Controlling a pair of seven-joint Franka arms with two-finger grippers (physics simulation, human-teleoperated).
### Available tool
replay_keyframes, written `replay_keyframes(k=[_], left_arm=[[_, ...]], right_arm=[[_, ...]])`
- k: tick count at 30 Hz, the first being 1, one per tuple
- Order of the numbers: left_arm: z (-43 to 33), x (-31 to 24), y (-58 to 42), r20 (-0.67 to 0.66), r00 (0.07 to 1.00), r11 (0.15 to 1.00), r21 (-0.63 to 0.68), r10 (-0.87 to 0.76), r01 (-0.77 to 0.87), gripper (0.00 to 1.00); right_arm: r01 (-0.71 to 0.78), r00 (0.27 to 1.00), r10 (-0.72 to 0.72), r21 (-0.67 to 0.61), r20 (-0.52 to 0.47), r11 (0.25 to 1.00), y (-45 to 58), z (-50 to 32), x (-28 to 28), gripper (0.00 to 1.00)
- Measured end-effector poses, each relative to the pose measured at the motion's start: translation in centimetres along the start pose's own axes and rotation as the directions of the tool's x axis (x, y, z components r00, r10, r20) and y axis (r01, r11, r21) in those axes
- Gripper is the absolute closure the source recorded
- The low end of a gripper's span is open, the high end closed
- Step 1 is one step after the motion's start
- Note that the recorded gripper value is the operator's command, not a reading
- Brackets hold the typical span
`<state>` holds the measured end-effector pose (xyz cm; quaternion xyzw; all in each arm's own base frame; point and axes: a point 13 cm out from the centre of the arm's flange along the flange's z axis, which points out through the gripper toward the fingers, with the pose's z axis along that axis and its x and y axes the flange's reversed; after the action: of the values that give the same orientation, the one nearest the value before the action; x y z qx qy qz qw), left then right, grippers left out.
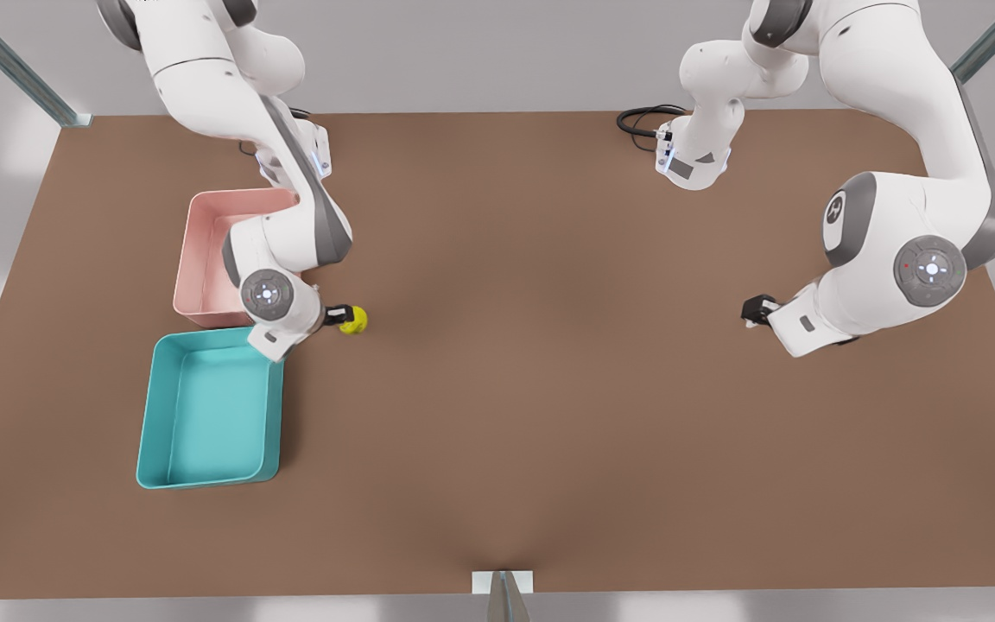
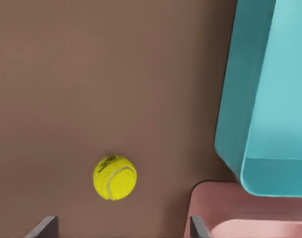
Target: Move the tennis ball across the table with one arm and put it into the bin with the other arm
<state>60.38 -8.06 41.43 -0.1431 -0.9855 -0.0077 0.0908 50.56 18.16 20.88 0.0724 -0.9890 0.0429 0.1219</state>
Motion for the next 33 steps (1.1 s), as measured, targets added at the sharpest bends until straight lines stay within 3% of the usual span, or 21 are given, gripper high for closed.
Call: replay_keyframes(k=[11, 24, 33], left_arm=[[0.2, 0.6, -0.2, -0.027, 0.979, 0.979, -0.003, -0.203, 0.203, 0.00], [0.2, 0.8, -0.3, -0.030, 0.946, 0.946, -0.007, -0.323, 0.323, 0.00], [0.3, 0.7, -0.4, -0.032, 0.930, 0.931, -0.008, -0.366, 0.366, 0.00]], right_arm=[[-0.077, 0.981, 0.085, -0.052, 0.177, 0.996, 2.0, 10.0, 1.2, 0.00], [-0.118, 0.969, 0.131, -0.072, 0.209, 0.990, 3.2, 14.9, 2.5, 0.00], [-0.127, 0.975, 0.135, -0.056, 0.174, 0.990, 3.9, 17.8, 3.7, 0.00]])
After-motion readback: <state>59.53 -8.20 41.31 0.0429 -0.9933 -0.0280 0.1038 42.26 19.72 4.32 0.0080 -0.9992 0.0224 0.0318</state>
